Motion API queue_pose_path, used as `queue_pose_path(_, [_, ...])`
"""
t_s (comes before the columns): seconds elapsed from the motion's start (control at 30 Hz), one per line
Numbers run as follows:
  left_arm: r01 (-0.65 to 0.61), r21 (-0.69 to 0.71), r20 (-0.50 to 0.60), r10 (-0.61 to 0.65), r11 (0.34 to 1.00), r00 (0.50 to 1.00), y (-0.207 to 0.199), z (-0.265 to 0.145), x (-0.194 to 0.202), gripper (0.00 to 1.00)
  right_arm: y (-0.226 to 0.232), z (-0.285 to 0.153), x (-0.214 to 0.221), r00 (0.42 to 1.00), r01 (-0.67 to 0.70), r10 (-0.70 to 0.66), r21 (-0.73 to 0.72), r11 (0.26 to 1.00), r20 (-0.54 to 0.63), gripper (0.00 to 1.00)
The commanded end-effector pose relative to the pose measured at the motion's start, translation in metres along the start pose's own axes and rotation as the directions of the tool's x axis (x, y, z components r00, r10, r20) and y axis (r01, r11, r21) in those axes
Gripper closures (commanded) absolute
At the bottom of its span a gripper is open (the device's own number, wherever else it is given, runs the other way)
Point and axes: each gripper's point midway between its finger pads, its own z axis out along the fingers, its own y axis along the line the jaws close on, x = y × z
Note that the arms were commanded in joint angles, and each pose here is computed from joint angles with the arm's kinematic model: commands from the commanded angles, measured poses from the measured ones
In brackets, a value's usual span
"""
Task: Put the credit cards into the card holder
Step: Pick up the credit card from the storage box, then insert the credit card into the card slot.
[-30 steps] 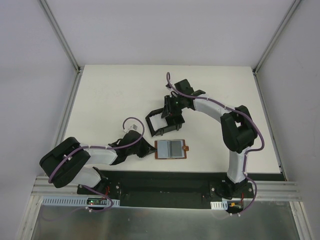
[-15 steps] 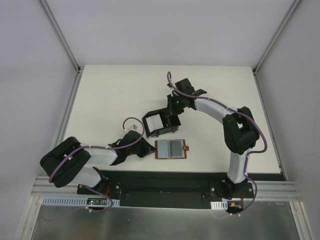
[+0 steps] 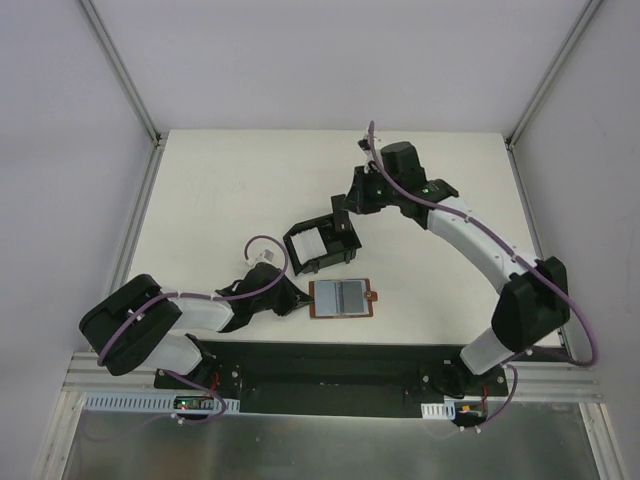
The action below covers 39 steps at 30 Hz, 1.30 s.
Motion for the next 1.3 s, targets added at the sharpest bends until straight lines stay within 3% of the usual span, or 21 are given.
queue_pose_path(0.0, [-0.048,-0.310,-0.046,0.035,0.949,0.998,0.094,-0.013,0.016,1.00,0.018,-0.032,0.011,0.996,-0.076,0.081,-0.109,0.991,0.044,1.00])
queue_pose_path(0.23, [-0.069,-0.292,-0.079,0.047,0.954,0.996,0.093,-0.015,0.021,1.00,0.034,-0.037,0.096,0.951,-0.308,0.302,-0.289,0.907,-0.064,1.00])
queue_pose_path(0.43, [-0.080,-0.292,-0.098,0.054,0.953,0.994,0.094,-0.013,0.024,1.00,0.017,-0.025,0.155,0.916,-0.400,0.380,-0.249,0.882,-0.126,1.00])
queue_pose_path(1.27, [-0.082,-0.301,-0.107,0.052,0.950,0.993,0.097,-0.012,0.026,1.00,-0.021,0.005,0.216,0.881,-0.445,0.401,-0.153,0.882,-0.253,1.00])
